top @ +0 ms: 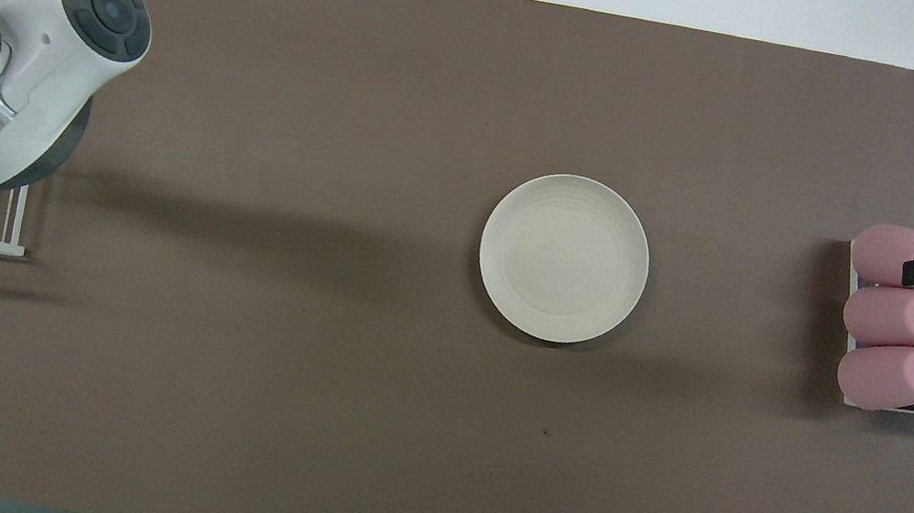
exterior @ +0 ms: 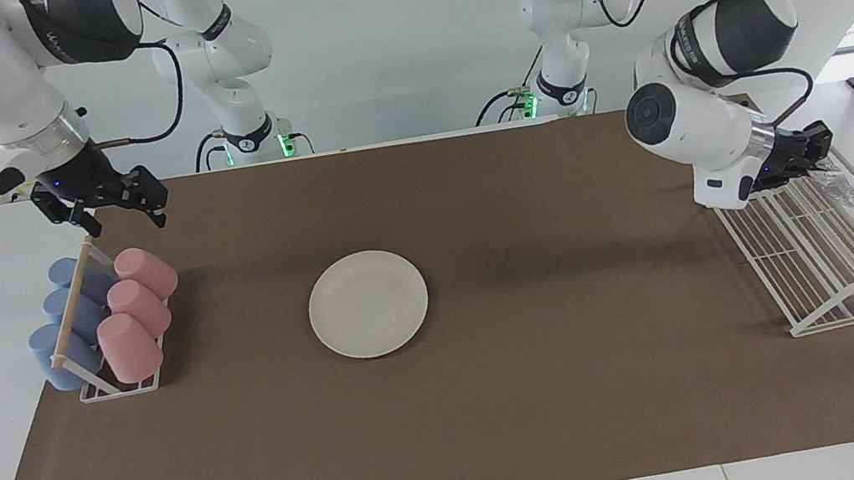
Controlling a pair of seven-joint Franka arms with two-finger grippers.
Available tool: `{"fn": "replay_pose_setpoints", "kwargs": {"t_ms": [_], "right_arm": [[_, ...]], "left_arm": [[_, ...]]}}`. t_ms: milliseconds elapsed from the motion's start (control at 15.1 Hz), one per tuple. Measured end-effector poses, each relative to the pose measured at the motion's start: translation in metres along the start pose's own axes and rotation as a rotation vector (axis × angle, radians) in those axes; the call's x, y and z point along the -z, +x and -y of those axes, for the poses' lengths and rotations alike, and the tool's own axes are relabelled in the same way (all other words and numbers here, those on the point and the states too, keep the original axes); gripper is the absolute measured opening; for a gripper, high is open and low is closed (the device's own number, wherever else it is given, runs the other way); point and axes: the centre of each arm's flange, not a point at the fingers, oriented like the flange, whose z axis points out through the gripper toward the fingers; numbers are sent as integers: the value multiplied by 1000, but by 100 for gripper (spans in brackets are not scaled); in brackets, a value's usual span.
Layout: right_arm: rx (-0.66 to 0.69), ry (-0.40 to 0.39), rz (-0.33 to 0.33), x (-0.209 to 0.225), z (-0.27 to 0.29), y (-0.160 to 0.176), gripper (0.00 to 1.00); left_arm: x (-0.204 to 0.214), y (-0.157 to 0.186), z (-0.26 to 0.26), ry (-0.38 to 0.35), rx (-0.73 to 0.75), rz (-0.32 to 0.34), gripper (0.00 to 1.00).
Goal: Wipe plate with sponge
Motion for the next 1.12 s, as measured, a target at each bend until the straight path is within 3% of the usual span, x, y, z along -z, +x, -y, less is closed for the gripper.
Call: {"fn": "replay_pose_setpoints", "kwargs": {"t_ms": [132, 264, 595, 925, 1057, 1124], "right_arm": [[4, 0, -5, 2, 2, -1, 100], [4, 0, -5, 2, 2, -1, 100], [4, 0, -5, 2, 2, -1, 100], [6, 0, -5, 2, 3, -1, 100], [7, 0, -5, 2, 4, -1, 100], [7, 0, -5, 2, 4, -1, 100]], "left_arm": [[-22, 4, -38, 75, 45, -3, 6], [-39, 6, -65, 105, 69, 5, 6], [-66, 3, -68, 104, 102, 24, 6], [-64, 5, -70, 92, 130, 9, 6], [-63, 5, -70, 89, 131, 5, 10], [-63, 5, -70, 88, 132, 4, 19]]}}
